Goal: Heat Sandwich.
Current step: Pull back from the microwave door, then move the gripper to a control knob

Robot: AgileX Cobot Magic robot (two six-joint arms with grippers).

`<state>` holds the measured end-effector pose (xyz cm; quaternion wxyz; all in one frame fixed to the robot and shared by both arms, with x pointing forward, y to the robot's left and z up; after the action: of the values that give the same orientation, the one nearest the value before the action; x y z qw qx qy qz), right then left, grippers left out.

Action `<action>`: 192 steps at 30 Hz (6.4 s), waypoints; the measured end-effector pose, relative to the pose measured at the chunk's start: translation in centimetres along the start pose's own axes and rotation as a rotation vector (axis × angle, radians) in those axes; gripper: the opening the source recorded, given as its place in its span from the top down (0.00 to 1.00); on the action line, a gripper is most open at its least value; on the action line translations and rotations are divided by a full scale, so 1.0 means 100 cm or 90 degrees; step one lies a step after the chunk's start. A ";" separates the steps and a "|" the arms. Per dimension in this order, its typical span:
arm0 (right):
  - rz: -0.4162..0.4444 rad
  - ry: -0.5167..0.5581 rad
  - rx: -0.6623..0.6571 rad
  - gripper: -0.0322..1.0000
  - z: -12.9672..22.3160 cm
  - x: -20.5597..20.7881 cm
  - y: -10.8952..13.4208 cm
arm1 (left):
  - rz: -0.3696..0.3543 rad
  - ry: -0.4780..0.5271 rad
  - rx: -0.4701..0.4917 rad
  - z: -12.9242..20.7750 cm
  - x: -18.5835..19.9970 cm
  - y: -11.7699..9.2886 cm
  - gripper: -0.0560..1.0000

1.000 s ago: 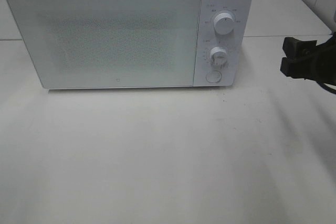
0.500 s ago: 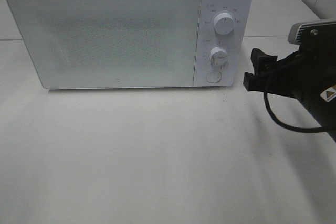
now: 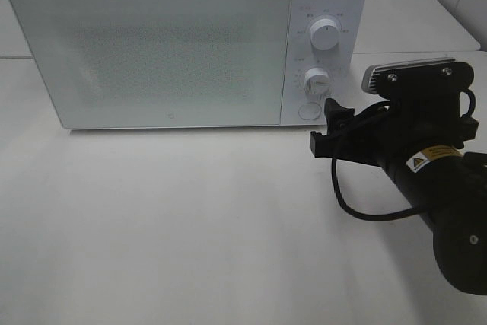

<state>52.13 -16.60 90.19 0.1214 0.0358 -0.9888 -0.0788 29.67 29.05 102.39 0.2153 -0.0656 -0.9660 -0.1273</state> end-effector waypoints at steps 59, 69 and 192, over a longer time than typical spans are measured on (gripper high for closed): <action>0.021 -0.018 -0.043 0.23 0.013 -0.106 0.021 | 0.000 0.000 0.000 0.000 0.000 0.000 0.01; 0.024 -0.021 -0.046 0.28 0.012 -0.109 0.021 | 0.000 0.000 0.000 0.000 0.000 0.000 0.01; 0.043 -0.032 -1.070 0.24 0.023 -0.108 0.013 | 0.000 0.000 0.000 0.000 0.000 0.000 0.01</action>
<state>61.98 -14.05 85.67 0.0876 -0.0979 -0.6043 -0.7859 29.67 29.05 102.39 0.2153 -0.0656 -0.9660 -0.1273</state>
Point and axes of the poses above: a point on each arm's last joint axis where the gripper is mounted, x pointing back along that axis away from the gripper, y along the wrist's bending axis when the last joint is at zero, z = x × y, the point moved 7 cm from there along -x, pointing out along that axis toward the gripper, and after that the axes turned 13 degrees about -x, right-handed, at the moved point
